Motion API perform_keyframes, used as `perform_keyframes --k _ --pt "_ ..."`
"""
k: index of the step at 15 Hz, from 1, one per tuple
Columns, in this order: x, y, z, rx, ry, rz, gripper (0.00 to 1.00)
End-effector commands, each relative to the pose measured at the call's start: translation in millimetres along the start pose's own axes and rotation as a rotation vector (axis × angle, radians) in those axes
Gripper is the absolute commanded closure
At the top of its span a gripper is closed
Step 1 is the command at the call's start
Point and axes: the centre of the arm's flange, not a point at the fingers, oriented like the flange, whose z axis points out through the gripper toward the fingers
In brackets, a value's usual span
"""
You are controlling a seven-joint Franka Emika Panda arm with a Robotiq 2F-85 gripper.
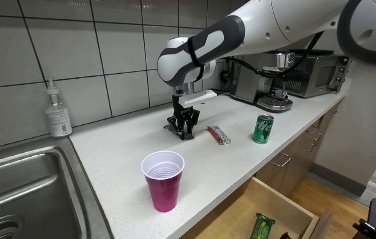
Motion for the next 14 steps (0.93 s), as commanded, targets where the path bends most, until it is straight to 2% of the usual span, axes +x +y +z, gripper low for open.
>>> perform_keyframes --k 1,5,6,9,10,14 --pt "13 3 -1 0.035 0.010 -0.032 0.88" --pt "15 2 0 0.068 0.018 -0.061 0.88" --pt "-27 2 -24 0.076 0.018 -0.071 0.88" --pt "-29 2 -34 0.090 0.030 -0.098 0.88" --pt "-46 1 -39 0.088 -0.002 -0.103 0.88" --pt "-78 -6 -48 0.092 -0.022 -0.151 0.88"
